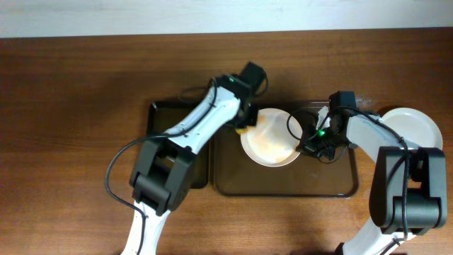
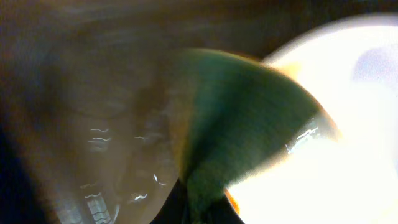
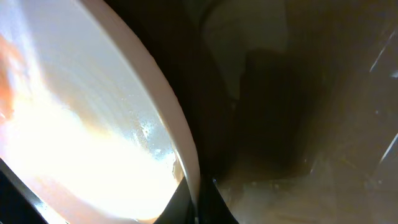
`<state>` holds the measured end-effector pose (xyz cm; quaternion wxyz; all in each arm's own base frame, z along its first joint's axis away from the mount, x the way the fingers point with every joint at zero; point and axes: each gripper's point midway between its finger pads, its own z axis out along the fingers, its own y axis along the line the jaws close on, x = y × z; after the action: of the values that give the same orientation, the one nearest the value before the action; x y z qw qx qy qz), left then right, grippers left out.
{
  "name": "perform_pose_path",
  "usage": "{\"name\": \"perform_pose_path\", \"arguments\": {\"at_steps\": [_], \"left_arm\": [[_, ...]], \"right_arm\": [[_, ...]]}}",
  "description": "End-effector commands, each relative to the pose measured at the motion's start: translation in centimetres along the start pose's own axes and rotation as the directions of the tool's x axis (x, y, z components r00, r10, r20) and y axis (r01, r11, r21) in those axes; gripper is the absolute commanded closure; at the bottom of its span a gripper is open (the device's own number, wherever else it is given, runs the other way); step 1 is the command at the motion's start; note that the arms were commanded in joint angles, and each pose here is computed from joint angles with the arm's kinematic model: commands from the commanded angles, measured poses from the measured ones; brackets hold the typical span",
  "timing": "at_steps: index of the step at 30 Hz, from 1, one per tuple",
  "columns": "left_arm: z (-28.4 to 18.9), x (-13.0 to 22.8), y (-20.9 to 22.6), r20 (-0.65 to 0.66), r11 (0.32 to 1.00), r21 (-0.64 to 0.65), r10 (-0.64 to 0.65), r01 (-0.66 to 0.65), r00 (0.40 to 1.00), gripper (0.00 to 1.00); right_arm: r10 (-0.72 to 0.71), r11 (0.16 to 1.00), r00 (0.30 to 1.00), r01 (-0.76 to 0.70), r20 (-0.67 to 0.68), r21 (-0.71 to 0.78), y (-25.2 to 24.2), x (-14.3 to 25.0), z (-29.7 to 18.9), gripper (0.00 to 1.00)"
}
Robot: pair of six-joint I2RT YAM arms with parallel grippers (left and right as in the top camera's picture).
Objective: Clean dirty plates on tray and stack at the side
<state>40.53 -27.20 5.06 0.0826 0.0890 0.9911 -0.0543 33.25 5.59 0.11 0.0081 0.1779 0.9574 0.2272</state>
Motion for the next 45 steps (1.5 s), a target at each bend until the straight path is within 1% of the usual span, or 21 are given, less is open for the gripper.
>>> {"name": "perform_pose_path", "arguments": {"at_steps": [1, 4, 5, 7, 8, 9, 10, 11, 12, 15, 17, 21, 24, 27, 30, 32, 35, 36, 37, 42, 45], "left_arm": [[-7.2, -3.0, 2.5, 0.083, 0.999, 0.010, -0.042, 0.041, 0.996, 1.00], [-10.5, -2.2, 2.8, 0.051, 0.995, 0.096, -0.015, 0.010, 0.999, 1.00], [-10.6, -1.8, 3.2, 0.025, 0.994, 0.107, -0.025, 0.022, 0.999, 1.00], [-10.6, -1.5, 3.8, 0.000, 0.992, 0.125, -0.025, 0.025, 1.000, 1.00], [-10.7, -1.5, 3.8, -0.006, 0.988, 0.152, -0.027, 0.028, 1.000, 1.00], [-10.7, -1.5, 3.9, -0.008, 0.987, 0.160, -0.031, 0.032, 0.999, 1.00], [-10.7, -1.5, 3.9, -0.010, 0.986, 0.161, -0.032, 0.033, 0.999, 1.00], [-10.7, -1.6, 4.0, -0.009, 0.987, 0.160, -0.030, 0.031, 1.000, 1.00], [-10.7, -1.6, 4.2, -0.007, 0.987, 0.160, -0.034, 0.035, 0.999, 1.00], [-10.6, -1.8, 4.2, -0.003, 0.986, 0.160, -0.035, 0.035, 0.999, 1.00], [-10.6, -1.8, 4.2, -0.003, 0.986, 0.160, -0.035, 0.035, 0.999, 1.00], [-10.6, -2.4, 4.1, 0.020, 0.986, 0.164, -0.036, 0.032, 0.999, 1.00], [-10.6, -2.6, 4.1, 0.026, 0.986, 0.165, -0.035, 0.031, 0.999, 1.00], [-10.6, -3.0, 4.0, 0.044, 0.985, 0.171, -0.035, 0.027, 0.998, 1.00], [-10.6, -3.4, 3.9, 0.058, 0.984, 0.175, -0.034, 0.024, 0.998, 1.00], [-10.7, -3.5, 3.9, 0.065, 0.984, 0.177, -0.034, 0.022, 0.997, 1.00], [-10.7, -3.5, 3.9, 0.066, 0.984, 0.177, -0.034, 0.022, 0.997, 1.00], [-10.7, -3.6, 3.8, 0.069, 0.984, 0.177, -0.034, 0.021, 0.997, 1.00], [-10.7, -3.6, 3.8, 0.070, 0.984, 0.178, -0.034, 0.021, 0.997, 1.00], [-10.7, -3.7, 3.8, 0.073, 0.984, 0.179, -0.034, 0.021, 0.997, 1.00], [-10.7, -3.7, 3.8, 0.073, 0.984, 0.179, -0.034, 0.021, 0.997, 1.00]], "right_arm": [[-0.071, 0.994, 0.997, 0.072, -0.025, 0.079, -2.2, 0.6, 1.2, 0.93], [-0.152, 0.986, 0.988, 0.151, 0.022, 0.068, -1.8, -0.7, 1.3, 0.61], [-0.185, 0.981, 0.982, 0.183, 0.043, 0.065, -1.6, -1.2, 1.3, 0.56], [-0.263, 0.964, 0.962, 0.258, 0.080, 0.065, -1.2, -2.2, 1.2, 0.53], [-0.292, 0.956, 0.952, 0.287, 0.094, 0.066, -1.0, -2.6, 1.2, 0.55], [-0.301, 0.953, 0.949, 0.296, 0.097, 0.066, -0.9, -2.7, 1.2, 0.60], [-0.306, 0.951, 0.948, 0.301, 0.092, 0.066, -0.8, -2.5, 1.3, 0.70], [-0.311, 0.950, 0.947, 0.307, 0.081, 0.065, -0.6, -2.2, 1.5, 0.86], [-0.319, 0.946, 0.946, 0.315, 0.062, 0.074, -0.4, -1.7, 1.7, 0.96], [-0.271, 0.960, 0.963, 0.269, 0.008, 0.077, -0.2, -0.3, 1.4, 0.96], [-0.260, 0.961, 0.965, 0.256, 0.024, 0.101, 0.1, -0.5, -0.7, 0.96], [-0.235, 0.932, 0.948, 0.157, 0.214, 0.325, -0.6, -2.2, -9.9, 0.96], [-0.256, 0.873, 0.887, 0.042, 0.384, 0.486, -1.8, -1.5, -17.2, 0.96], [-0.233, 0.826, 0.823, -0.114, 0.519, 0.552, -3.1, 0.1, -22.2, 0.96], [-0.270, 0.752, 0.746, -0.231, 0.608, 0.618, -3.1, 1.3, -25.3, 0.96], [-0.384, 0.685, 0.703, -0.219, 0.599, 0.695, -1.4, 1.5, -26.0, 0.96], [-0.621, 0.457, 0.592, -0.259, 0.514, 0.851, 1.7, 1.7, -28.0, 0.96], [-0.712, 0.333, 0.561, -0.261, 0.423, 0.906, 3.2, 1.7, -28.2, 0.96], [-0.745, 0.283, 0.552, -0.245, 0.374, 0.927, 4.0, 1.6, -27.7, 0.96], [-0.788, 0.190, 0.559, -0.176, 0.257, 0.966, 5.6, 1.1, -24.5, 0.96], [-0.788, 0.184, 0.563, -0.171, 0.250, 0.968, 5.6, 1.0, -24.3, 0.96]]}}
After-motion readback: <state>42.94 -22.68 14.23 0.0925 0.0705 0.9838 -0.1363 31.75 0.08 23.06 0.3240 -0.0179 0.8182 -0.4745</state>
